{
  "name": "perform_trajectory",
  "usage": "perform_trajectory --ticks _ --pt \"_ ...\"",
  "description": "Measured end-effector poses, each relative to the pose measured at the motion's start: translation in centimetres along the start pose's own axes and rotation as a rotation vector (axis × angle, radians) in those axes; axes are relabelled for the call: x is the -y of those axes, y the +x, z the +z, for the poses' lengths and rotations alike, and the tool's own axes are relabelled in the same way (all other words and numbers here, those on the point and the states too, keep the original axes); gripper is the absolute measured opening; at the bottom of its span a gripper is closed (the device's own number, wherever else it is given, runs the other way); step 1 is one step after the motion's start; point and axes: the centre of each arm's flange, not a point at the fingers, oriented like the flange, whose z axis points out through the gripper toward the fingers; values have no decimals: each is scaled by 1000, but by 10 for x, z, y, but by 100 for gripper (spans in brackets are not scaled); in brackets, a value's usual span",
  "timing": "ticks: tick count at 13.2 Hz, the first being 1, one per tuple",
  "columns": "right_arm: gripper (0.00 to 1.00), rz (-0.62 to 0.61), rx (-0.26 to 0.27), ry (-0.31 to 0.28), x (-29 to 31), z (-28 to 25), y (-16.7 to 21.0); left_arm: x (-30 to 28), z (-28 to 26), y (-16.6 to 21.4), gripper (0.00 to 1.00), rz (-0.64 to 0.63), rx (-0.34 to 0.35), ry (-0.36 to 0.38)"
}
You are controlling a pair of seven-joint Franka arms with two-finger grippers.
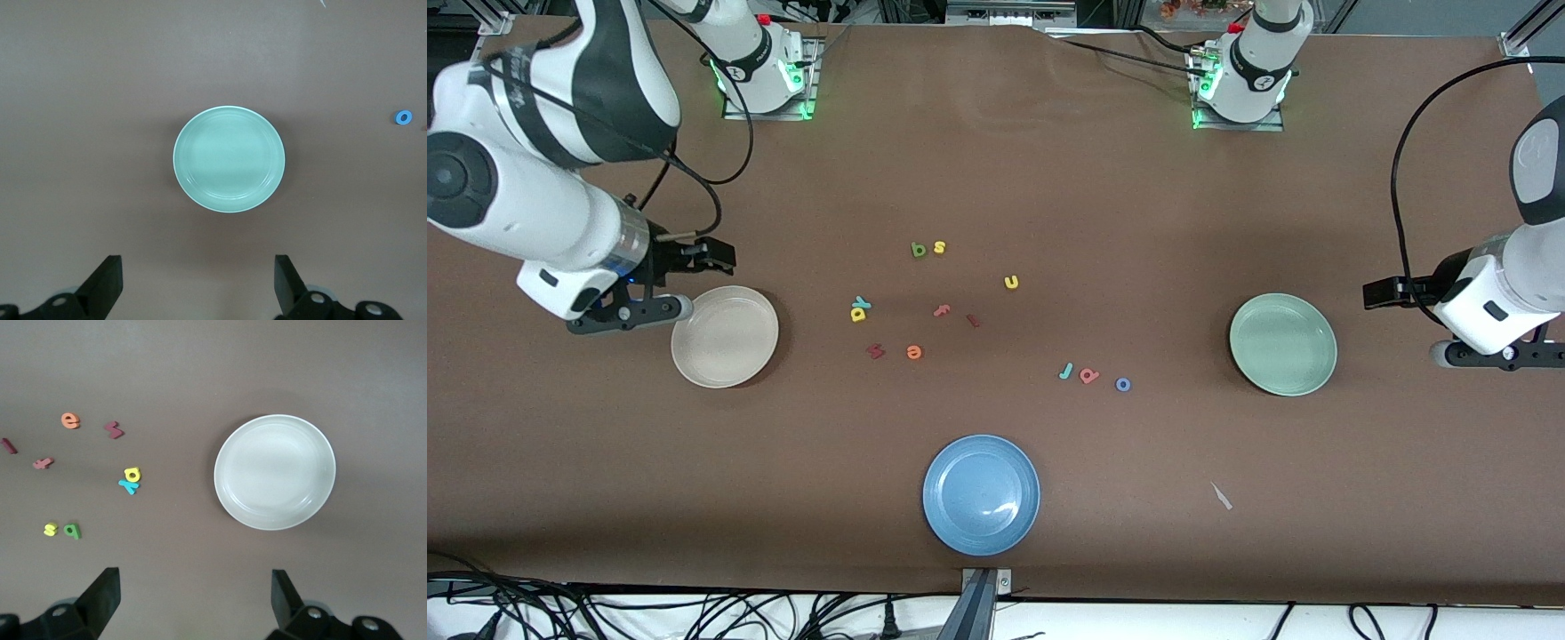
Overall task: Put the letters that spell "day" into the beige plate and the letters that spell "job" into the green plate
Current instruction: 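Reach the right gripper to the yellow letter while the left gripper reaches the blue ring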
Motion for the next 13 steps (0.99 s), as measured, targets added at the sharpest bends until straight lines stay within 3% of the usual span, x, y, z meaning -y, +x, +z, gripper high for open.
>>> perform_trajectory --ticks 5,8,13 --pt "100 -43 19 0 29 64 31 -7 15 5 100 -3 32 -1" --pt "100 -40 -49 15 55 110 39 -32 26 9 100 -32 52 -3" --pt "100 12 -55 35 96 177 21 -123 87 38 100 -217 84 -77"
